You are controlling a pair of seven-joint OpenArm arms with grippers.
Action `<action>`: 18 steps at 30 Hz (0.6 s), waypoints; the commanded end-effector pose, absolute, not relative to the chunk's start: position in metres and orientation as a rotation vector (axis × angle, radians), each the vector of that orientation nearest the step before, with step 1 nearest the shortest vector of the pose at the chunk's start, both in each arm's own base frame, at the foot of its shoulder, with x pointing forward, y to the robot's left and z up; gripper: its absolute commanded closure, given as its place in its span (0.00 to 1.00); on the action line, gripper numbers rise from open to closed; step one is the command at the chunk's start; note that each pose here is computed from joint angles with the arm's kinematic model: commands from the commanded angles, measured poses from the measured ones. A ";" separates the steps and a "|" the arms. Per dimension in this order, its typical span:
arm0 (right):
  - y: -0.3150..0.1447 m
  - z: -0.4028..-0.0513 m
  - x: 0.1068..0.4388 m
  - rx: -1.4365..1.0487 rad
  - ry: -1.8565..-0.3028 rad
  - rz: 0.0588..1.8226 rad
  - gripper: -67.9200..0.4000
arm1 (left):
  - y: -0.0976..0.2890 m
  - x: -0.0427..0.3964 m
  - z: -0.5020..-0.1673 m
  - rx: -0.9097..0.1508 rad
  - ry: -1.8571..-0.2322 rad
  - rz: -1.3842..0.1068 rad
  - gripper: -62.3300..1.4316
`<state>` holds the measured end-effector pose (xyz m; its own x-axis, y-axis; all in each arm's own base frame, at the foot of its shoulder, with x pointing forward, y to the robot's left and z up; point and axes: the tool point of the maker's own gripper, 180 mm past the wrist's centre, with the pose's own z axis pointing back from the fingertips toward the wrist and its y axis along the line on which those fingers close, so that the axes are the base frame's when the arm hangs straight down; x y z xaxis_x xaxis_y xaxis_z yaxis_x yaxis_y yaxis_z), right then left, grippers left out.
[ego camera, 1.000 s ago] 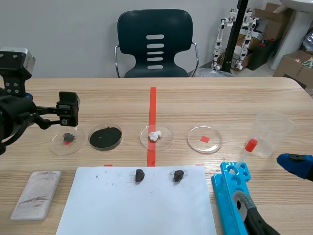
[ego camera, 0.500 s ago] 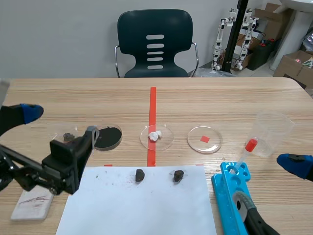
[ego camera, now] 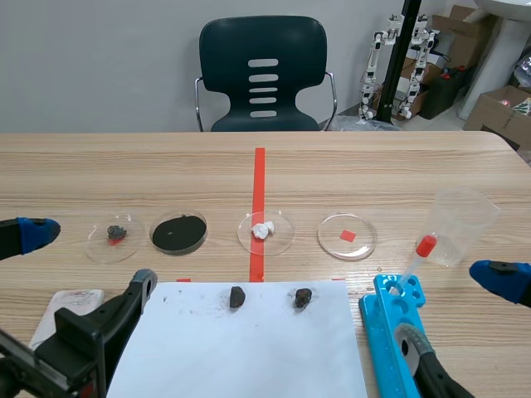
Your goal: Return to the home posture
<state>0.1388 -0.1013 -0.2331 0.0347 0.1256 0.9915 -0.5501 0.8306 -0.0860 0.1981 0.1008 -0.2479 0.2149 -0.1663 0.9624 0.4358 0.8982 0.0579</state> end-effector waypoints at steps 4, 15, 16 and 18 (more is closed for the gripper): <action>-0.103 -0.227 0.142 0.360 -1.479 0.531 0.30 | 0.095 0.192 -0.238 -0.261 -1.334 -0.435 0.00; -0.103 -0.227 0.142 0.360 -1.479 0.531 0.30 | 0.090 0.189 -0.239 -0.267 -1.327 -0.484 0.00; -0.103 -0.227 0.142 0.360 -1.479 0.531 0.30 | 0.090 0.189 -0.239 -0.267 -1.327 -0.484 0.00; -0.103 -0.227 0.142 0.360 -1.479 0.531 0.30 | 0.090 0.189 -0.239 -0.267 -1.327 -0.484 0.00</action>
